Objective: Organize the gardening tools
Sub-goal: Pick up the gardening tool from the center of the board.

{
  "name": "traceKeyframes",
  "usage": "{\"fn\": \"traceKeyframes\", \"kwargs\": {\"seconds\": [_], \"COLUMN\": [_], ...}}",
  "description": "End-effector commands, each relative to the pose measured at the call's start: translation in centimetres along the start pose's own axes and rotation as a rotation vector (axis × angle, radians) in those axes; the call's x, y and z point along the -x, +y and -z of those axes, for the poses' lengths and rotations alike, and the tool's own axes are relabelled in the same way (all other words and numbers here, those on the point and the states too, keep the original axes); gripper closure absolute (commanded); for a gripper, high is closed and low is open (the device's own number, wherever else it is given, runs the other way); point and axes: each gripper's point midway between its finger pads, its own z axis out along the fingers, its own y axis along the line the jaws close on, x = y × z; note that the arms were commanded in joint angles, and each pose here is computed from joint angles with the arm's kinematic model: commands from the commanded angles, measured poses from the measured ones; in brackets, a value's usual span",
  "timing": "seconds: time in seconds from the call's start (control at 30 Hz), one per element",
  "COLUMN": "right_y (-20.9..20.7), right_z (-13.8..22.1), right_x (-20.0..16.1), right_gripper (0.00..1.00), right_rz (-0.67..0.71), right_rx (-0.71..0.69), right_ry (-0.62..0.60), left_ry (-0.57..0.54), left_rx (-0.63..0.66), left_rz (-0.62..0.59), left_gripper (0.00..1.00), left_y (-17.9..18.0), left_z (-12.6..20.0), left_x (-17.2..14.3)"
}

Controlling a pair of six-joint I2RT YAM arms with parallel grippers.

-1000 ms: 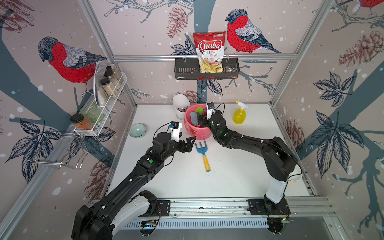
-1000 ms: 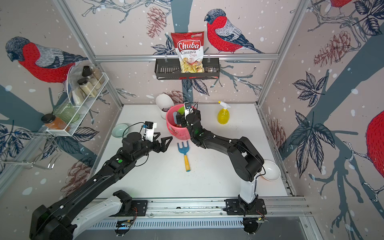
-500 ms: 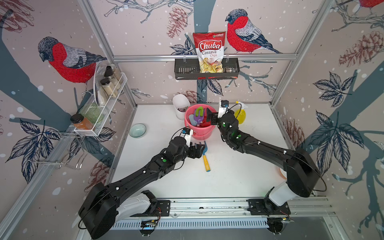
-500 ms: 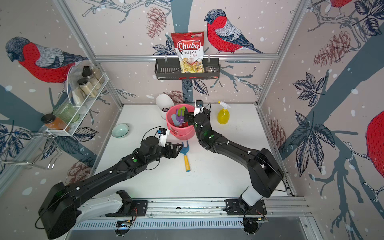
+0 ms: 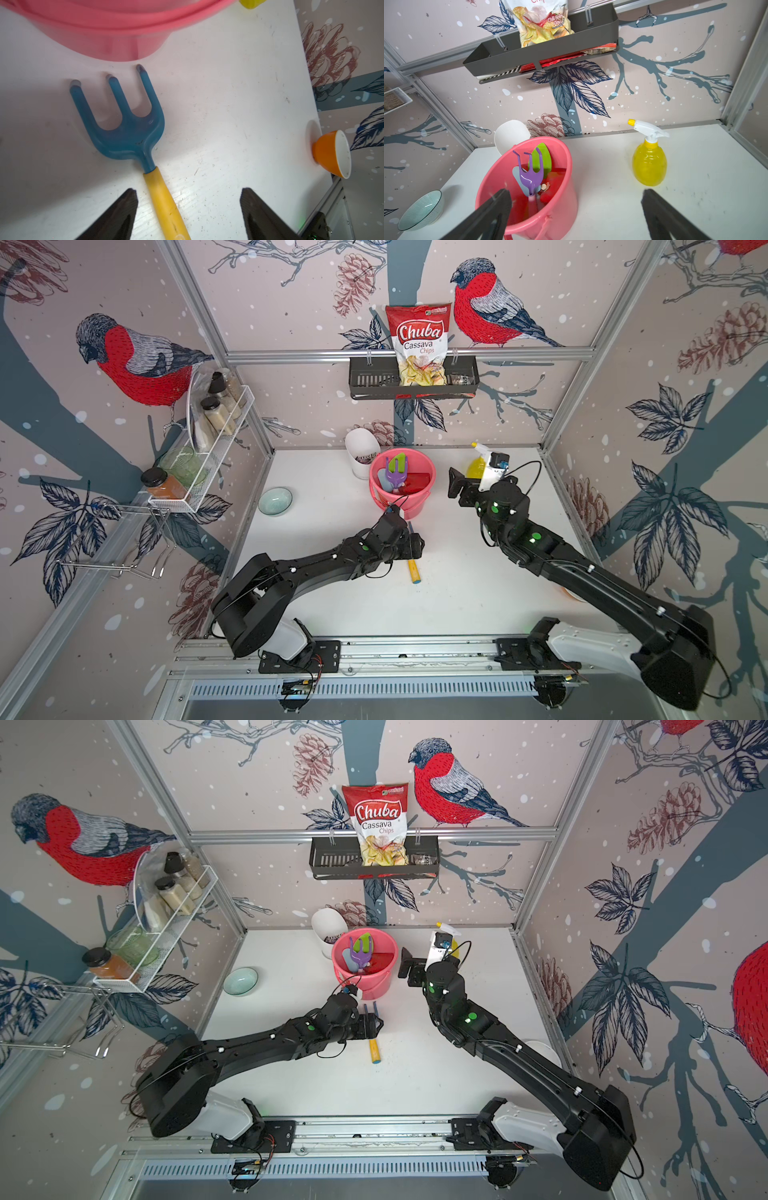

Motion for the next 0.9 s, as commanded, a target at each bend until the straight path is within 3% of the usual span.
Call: {"fn": "traceKeyframes", "kwargs": {"seconds": [0.0, 0.13, 0.53, 0.63, 0.87], "right_y": [-1.5, -2.6, -4.5, -4.8, -5.6], "right_z": [0.7, 1.1, 1.3, 1.5, 1.6], "right_x": [-1.3, -1.6, -2.2, -2.3, -2.5], "right_gripper": [0.0, 0.0, 0.0, 0.0, 0.0], "right_rz": [-0.025, -0.052, -0.094, -0.099, -0.117], "right_rx": [-0.032, -0.042, -0.061, -0.063, -0.066], "right_ry": [0.045, 0.048, 0.06, 0.06, 0.064], "left_ry": [0.047, 0.091, 0.226, 0.229, 0.264], "left_rx": [0.08, 0.128, 0.23, 0.226, 0.248], "left_rz": [0.047, 0.064, 0.042, 0.032, 0.014], "left_gripper": [0.18, 0.19, 0.37, 0.41, 0.43], "left_y": [1.1, 1.6, 3.1, 2.2, 2.2], "left_z": [-0.7, -1.5, -3.3, -3.5, -4.1], "left_x": [-1.0, -1.6, -3.7, -3.1, -3.4]}}
